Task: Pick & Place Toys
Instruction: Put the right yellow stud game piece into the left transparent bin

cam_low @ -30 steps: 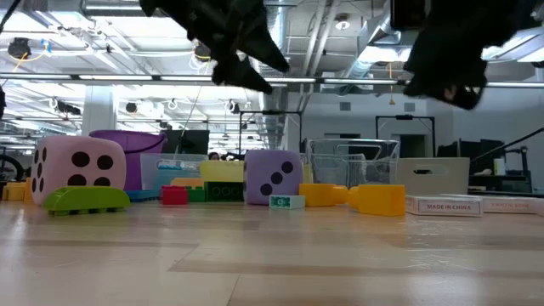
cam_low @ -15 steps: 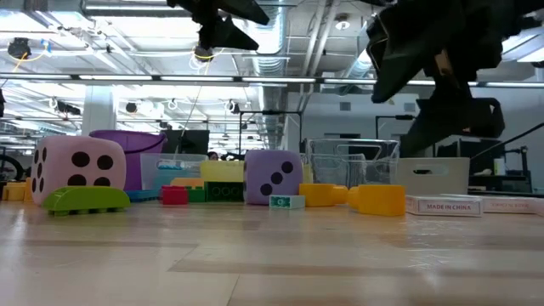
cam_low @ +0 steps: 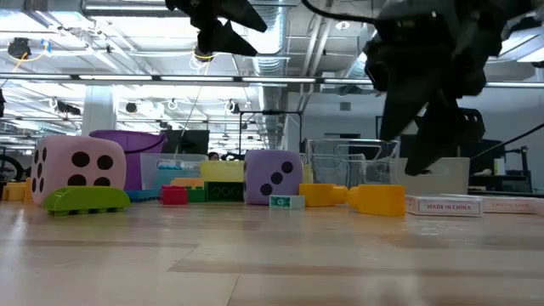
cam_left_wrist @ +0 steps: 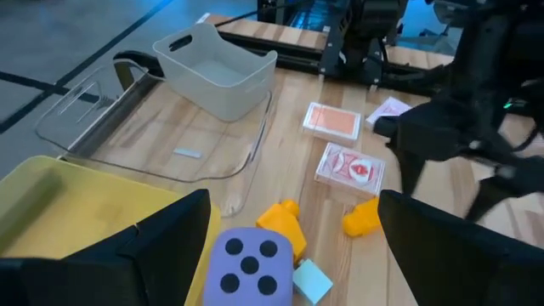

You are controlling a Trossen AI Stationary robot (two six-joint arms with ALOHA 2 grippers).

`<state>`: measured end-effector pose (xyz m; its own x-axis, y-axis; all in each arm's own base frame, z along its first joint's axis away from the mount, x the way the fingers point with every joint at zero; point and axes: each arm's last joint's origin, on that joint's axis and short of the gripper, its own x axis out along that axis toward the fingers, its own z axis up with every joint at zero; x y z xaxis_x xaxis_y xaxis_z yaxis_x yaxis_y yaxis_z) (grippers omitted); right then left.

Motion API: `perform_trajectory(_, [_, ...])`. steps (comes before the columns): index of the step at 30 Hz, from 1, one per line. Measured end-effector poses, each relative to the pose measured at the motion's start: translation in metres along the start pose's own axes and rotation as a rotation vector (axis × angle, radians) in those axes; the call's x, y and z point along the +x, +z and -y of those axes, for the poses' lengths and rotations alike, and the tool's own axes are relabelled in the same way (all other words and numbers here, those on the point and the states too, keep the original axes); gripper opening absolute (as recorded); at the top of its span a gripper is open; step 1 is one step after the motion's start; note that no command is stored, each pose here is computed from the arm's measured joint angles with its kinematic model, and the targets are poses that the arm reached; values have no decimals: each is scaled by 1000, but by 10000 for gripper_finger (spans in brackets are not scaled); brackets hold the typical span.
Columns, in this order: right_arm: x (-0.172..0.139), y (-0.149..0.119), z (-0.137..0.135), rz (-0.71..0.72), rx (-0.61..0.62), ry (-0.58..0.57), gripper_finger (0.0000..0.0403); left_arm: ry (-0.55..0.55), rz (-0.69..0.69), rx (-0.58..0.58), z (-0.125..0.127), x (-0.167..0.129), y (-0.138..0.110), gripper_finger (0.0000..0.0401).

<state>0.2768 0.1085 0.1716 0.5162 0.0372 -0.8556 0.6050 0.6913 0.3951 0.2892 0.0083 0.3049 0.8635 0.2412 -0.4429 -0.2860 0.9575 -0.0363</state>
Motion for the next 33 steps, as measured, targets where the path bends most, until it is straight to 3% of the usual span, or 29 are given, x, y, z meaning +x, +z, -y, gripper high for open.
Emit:
perform_trajectory(11, [2, 3, 7, 163, -89, -140, 315, 1, -5, -2, 0, 0, -1, 333])
perform_trajectory(18, [12, 1, 13, 148, -160, -217, 315, 3, -5, -3, 0, 0, 0, 333])
perform_trajectory(25, [31, -4, 16, 108, -117, -245, 313, 7, -6, -2, 0, 0, -1, 333])
perform_trajectory(29, [31, -6, 19, 98, -82, -270, 286, 7, -7, -2, 0, 0, -1, 333])
perform_trajectory(33, [30, -4, 21, 98, -67, -280, 230, 7, -7, -2, 0, 0, -1, 333])
